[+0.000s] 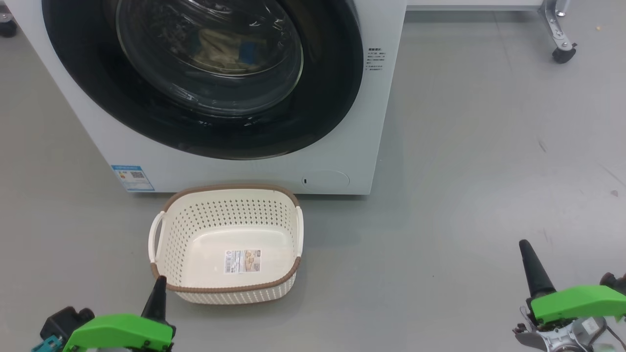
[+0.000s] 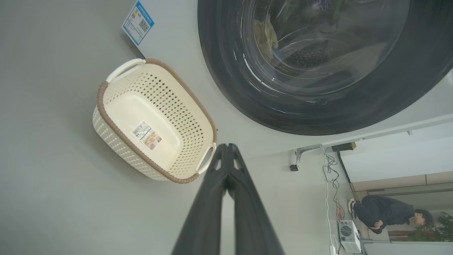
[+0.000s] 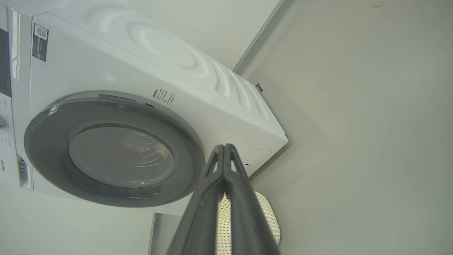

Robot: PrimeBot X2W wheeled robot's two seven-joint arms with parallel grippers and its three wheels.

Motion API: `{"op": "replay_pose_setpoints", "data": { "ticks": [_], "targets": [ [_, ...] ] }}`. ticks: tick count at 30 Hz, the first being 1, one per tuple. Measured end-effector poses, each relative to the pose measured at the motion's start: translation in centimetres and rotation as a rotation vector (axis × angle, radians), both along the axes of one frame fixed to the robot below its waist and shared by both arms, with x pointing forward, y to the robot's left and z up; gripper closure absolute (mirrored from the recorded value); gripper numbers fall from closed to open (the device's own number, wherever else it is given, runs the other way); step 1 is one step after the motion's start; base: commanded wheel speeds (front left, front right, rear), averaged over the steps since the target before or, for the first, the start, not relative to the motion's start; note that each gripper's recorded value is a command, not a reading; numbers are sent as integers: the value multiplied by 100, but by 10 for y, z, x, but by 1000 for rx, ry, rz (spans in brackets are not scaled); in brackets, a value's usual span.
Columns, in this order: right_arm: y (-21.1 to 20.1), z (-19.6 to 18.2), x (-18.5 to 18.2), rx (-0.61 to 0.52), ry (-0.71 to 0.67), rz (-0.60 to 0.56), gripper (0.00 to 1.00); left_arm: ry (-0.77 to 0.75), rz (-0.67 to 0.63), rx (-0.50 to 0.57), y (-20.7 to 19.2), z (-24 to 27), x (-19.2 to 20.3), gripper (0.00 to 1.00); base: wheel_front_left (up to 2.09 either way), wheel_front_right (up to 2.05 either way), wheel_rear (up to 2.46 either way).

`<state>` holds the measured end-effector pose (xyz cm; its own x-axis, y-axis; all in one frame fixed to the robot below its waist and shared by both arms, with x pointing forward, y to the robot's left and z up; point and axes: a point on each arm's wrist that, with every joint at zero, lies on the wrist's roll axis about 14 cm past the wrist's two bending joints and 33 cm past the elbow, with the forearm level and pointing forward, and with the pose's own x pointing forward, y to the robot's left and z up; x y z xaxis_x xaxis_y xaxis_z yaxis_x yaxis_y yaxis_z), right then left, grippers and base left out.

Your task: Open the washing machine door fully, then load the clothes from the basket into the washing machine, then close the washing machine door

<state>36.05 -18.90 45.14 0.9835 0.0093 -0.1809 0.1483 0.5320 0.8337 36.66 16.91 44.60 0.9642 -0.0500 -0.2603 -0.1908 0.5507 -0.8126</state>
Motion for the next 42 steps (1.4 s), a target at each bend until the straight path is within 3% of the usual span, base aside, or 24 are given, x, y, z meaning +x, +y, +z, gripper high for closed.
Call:
{"op": "replay_pose_setpoints", "data": {
  "ticks": [42],
  "targets": [
    [-9, 19, 9, 469, -73, -96, 100, -110, 100, -467, 14, 26, 8, 100, 0, 0, 0]
  ]
}}
